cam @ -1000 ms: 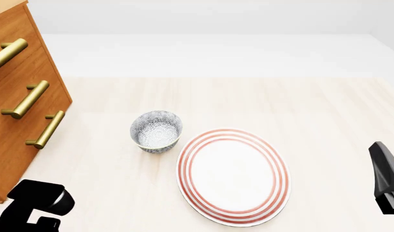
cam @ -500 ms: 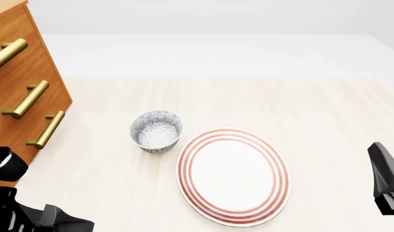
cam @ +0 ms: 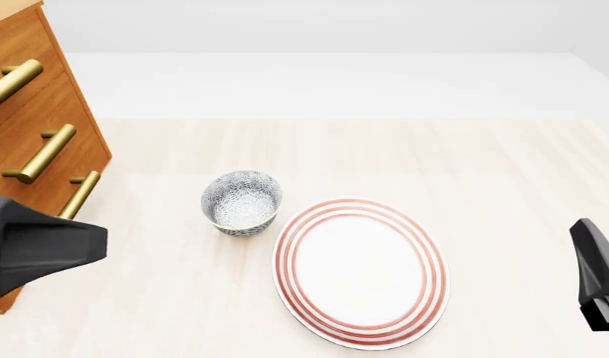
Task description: Stack the bowl in the middle on the bowl at the back.
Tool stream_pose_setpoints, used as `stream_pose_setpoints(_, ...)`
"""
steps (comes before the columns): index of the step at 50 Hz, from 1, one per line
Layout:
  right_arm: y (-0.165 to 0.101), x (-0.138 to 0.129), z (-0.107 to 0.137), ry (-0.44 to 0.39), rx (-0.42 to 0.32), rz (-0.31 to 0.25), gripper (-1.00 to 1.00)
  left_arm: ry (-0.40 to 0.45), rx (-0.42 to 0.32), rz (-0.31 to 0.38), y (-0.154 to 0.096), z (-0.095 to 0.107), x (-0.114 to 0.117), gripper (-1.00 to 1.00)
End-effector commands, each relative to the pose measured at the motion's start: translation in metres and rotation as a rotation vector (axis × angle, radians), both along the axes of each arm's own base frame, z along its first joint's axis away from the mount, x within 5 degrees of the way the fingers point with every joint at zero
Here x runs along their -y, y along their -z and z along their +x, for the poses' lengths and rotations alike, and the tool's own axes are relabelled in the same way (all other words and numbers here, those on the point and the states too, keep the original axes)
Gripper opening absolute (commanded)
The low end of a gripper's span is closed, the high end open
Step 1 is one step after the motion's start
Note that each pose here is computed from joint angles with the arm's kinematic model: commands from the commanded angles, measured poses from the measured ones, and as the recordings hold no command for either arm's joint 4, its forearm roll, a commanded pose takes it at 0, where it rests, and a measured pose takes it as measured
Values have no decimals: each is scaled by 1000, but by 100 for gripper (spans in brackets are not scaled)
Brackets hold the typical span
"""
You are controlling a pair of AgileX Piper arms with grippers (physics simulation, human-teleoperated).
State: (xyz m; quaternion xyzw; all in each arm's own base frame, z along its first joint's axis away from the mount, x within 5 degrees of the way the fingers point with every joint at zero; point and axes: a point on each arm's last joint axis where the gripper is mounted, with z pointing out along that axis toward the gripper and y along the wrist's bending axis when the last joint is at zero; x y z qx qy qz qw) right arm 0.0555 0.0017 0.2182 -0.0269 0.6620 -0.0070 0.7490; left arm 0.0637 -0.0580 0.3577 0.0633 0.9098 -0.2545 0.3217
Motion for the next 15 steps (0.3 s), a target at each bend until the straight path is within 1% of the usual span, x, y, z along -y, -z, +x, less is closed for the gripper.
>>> stream_pose_setpoints(1,-1,0,0,2,2,-3,100,-78,116,-115,-29,-8,-14,100)
stream_pose_setpoints(2,-3,0,0,5,7,-9,100,-91,130,-132,-31,-10,-17,100)
stream_pose_setpoints(3,-8,0,-1,-4,13,-27,100,-103,132,-137,-28,-11,-18,100)
stream_pose_setpoints(4,-14,-1,-3,-8,25,-38,100,-126,145,-161,-28,-14,-21,100)
stream_pose_setpoints(5,-16,0,-3,2,17,-32,100,-139,139,-174,-24,-16,-23,100)
stream_pose_setpoints(6,-20,1,-4,14,20,-19,100,-149,153,-172,-24,-16,-24,100)
stream_pose_setpoints(7,-22,1,-5,14,21,-16,100,-153,153,-178,-22,-17,-25,100)
stream_pose_setpoints(8,-23,0,-5,10,16,-28,100,-160,155,-185,-20,-18,-26,100)
stream_pose_setpoints(11,-29,1,-7,20,21,-13,100,-177,164,-190,-20,-18,-27,100)
stream_pose_setpoints(13,-49,1,-13,22,39,-14,100,-198,168,-186,-17,-18,-29,100)
stream_pose_setpoints(15,-59,1,-17,22,44,-18,100,-204,171,-181,-15,-18,-29,100)
